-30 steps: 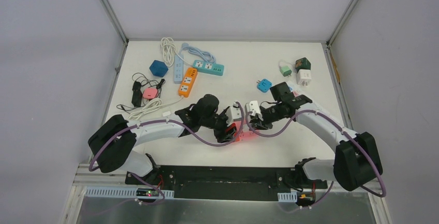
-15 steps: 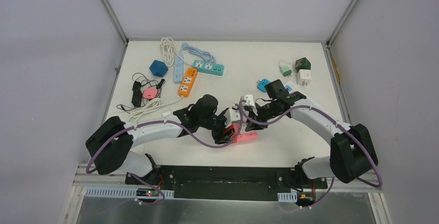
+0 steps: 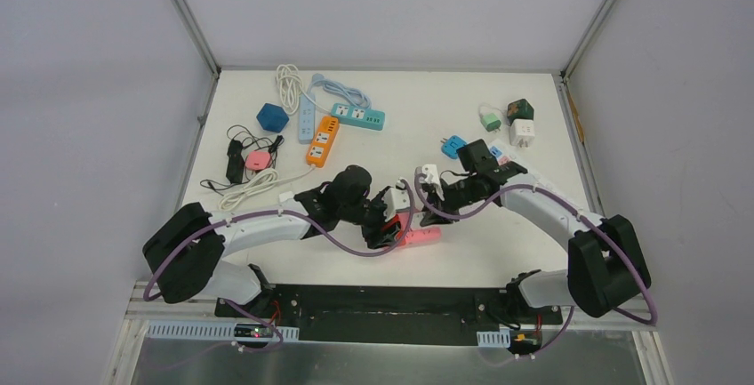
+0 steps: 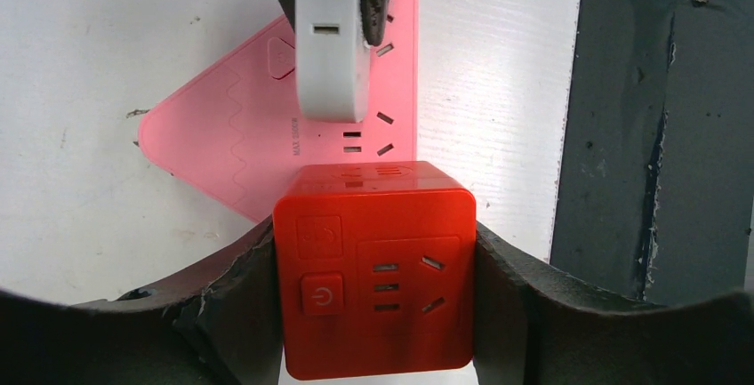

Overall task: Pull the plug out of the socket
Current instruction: Remove the plug from the socket.

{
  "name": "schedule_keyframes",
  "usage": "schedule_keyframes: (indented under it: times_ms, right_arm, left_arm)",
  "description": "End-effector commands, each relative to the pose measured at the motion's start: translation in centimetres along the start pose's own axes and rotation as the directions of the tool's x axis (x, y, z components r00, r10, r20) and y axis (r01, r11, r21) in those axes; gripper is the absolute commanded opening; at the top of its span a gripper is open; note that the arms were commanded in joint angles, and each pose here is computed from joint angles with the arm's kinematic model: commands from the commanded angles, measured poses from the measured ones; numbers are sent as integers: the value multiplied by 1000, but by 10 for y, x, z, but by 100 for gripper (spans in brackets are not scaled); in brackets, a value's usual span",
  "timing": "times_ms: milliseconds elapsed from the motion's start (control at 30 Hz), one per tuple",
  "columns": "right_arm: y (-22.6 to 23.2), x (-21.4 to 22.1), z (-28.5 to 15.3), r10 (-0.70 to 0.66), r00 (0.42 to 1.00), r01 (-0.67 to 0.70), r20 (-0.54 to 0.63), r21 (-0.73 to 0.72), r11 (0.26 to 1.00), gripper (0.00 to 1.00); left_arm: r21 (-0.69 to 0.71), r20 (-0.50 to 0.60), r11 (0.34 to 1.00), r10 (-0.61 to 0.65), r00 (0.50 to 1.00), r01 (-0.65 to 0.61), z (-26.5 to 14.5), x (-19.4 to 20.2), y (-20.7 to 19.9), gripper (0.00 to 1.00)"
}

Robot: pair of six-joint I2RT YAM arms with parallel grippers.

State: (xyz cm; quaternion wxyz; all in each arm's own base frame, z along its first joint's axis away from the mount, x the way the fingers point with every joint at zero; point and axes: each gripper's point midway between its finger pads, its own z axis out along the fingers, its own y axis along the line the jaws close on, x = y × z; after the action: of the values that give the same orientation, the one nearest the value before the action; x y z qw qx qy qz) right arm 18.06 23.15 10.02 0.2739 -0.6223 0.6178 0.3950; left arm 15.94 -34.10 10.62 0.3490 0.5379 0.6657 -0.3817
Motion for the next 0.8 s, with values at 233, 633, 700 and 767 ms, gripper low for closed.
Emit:
schedule_keyframes:
  times_ms: [233,633,700,767]
  right_arm:
    - [-16,-29,-9,-70,991,64,113,59,996,0]
    - [25,-27,-2,-208,973,213,99,-47,976,0]
    - [28,-28,-1,-213,972,220,101,-61,974,0]
    - [22,-29,-1,-189,977,194,100,-43,980,0]
  left_arm:
    - [33,-46,996,-77,996,79,-4,14,-13,0]
    - [10,-19,998,-65,998,65,-6,9,-9,0]
    - [10,-19,998,-64,998,64,-6,9,-9,0]
    - [13,-18,998,-63,998,63,-5,8,-10,0]
